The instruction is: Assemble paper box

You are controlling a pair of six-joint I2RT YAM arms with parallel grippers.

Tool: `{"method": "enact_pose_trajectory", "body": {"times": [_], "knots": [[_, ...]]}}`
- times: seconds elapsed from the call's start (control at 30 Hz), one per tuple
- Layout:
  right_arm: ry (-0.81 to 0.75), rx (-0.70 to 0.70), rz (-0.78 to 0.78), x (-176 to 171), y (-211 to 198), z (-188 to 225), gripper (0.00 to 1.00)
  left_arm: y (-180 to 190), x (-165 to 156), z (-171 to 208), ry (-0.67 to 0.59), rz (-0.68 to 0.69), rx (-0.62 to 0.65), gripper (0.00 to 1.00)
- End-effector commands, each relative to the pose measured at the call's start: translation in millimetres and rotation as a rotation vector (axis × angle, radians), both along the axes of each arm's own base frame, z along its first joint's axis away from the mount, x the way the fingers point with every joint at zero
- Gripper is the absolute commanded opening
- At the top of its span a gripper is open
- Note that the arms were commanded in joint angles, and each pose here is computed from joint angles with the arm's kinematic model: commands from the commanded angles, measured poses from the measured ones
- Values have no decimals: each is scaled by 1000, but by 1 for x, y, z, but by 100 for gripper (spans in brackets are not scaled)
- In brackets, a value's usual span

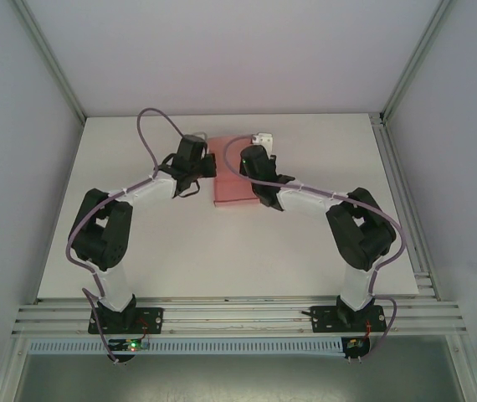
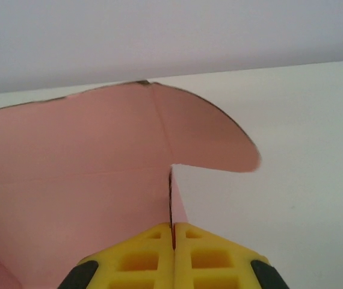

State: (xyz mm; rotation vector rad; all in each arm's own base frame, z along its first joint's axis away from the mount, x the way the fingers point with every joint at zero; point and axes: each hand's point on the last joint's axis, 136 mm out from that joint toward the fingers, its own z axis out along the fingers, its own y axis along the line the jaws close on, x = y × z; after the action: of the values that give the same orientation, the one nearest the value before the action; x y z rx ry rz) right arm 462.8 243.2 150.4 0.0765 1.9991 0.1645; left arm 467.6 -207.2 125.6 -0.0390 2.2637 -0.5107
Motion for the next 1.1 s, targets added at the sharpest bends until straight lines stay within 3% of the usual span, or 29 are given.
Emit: {"method": "enact_pose_trajectory", "body": {"times": [0.0, 0.2, 0.4, 0.67, 0.77, 0.83, 0.87, 0.93, 1.0, 1.03, 1.07], "knots": [[-97, 62, 143, -9, 27, 14, 6, -29, -3, 37, -184, -109, -133, 0], [-196, 105, 256, -42, 27, 1, 5, -39, -36, 24, -290, -209, -107, 0], [-185, 79, 304, -68, 29, -14, 5, -43, -62, 14, -328, -261, -74, 0], [-190, 26, 221, -85, 6, -21, 1, -36, -87, 11, -260, -281, -79, 19], [-182, 7, 229, -92, 2, -25, 0, -28, -92, 15, -228, -244, -86, 39], [-175, -8, 237, -96, 2, -29, 0, -26, -99, 20, -206, -242, -97, 40], [-173, -18, 240, -99, 2, -31, 0, -24, -103, 22, -190, -239, -88, 47], [-173, -39, 246, -103, 4, -34, 0, -12, -108, 22, -163, -200, -53, 74], [-174, -55, 250, -106, 6, -36, 0, 1, -118, 20, -126, -165, -23, 85], [-171, -61, 250, -108, 6, -38, 0, 7, -124, 18, -105, -147, -12, 99], [-169, -66, 248, -109, 6, -40, 0, 15, -130, 16, -82, -121, 0, 100]]}}
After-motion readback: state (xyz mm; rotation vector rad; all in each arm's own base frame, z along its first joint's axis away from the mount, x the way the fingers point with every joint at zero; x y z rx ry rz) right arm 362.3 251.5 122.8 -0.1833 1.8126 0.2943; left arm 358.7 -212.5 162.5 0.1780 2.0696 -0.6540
